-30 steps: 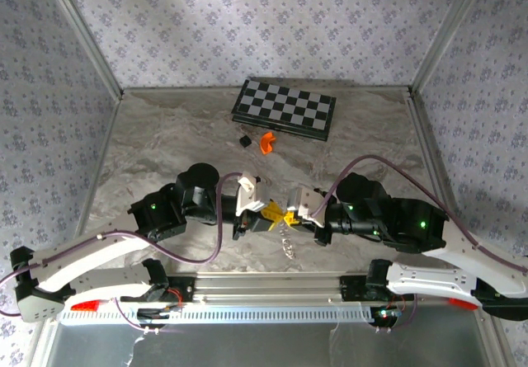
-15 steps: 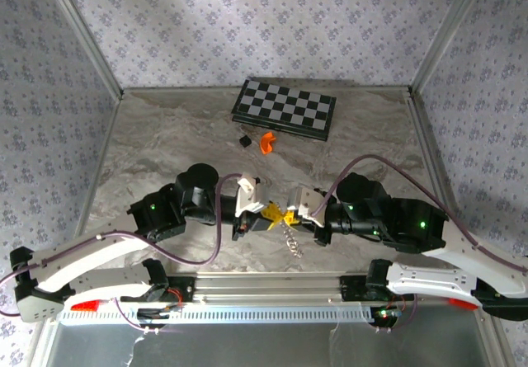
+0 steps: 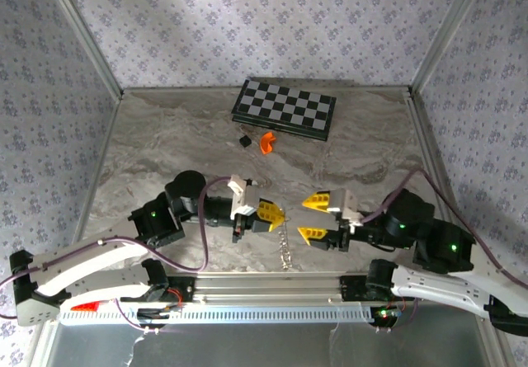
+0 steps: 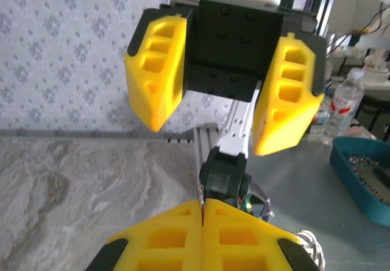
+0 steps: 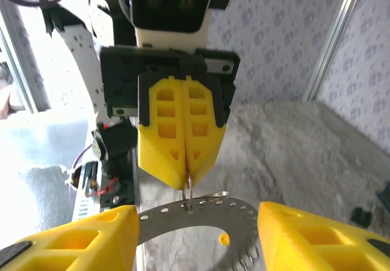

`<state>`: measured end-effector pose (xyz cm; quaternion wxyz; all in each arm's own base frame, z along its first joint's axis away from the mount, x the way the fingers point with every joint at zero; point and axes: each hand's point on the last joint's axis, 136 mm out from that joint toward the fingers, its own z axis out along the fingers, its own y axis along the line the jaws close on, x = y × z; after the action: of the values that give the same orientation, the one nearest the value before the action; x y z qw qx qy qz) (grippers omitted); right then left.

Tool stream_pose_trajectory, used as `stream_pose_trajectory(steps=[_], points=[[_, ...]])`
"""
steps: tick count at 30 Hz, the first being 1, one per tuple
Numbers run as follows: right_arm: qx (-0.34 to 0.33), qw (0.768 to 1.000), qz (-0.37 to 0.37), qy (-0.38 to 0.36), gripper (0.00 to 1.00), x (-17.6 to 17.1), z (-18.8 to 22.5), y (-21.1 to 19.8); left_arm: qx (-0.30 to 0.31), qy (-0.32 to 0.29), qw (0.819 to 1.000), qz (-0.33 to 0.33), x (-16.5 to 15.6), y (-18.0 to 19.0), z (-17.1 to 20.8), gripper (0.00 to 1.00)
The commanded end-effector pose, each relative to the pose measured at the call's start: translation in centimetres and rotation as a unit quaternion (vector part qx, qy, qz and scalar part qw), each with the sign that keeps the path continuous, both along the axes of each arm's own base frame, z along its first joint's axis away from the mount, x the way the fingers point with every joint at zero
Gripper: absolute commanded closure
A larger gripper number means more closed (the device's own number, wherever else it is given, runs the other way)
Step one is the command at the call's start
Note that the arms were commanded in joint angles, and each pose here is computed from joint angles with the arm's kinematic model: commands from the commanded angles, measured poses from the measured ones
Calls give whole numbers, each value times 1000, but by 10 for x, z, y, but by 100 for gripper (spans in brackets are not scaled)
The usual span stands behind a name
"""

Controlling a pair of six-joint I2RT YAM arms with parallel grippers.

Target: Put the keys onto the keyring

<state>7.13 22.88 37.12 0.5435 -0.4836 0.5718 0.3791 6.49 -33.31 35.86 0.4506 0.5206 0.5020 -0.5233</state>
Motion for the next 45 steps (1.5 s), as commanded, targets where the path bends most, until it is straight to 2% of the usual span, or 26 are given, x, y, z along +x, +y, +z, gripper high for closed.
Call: stream_pose_trajectory(steps=[1,6,17,26,39,45], points=[[43,999,23,14,51,-7,13,3,-78,-29,996,-35,-16,9,43,100],[51,998,47,15,59,-13,11,10,-96,-38,993,-50,-22,11,54,100],[64,995,71,18,64,-17,10,17,-105,-44,992,-62,-24,9,59,100],[75,994,75,30,77,-15,9,25,-109,-44,991,-57,-23,9,59,100],[92,992,74,40,79,-11,9,29,-103,-43,993,-50,-21,8,52,100],[90,993,68,41,95,-8,6,30,-101,-44,993,-49,-20,8,51,100]])
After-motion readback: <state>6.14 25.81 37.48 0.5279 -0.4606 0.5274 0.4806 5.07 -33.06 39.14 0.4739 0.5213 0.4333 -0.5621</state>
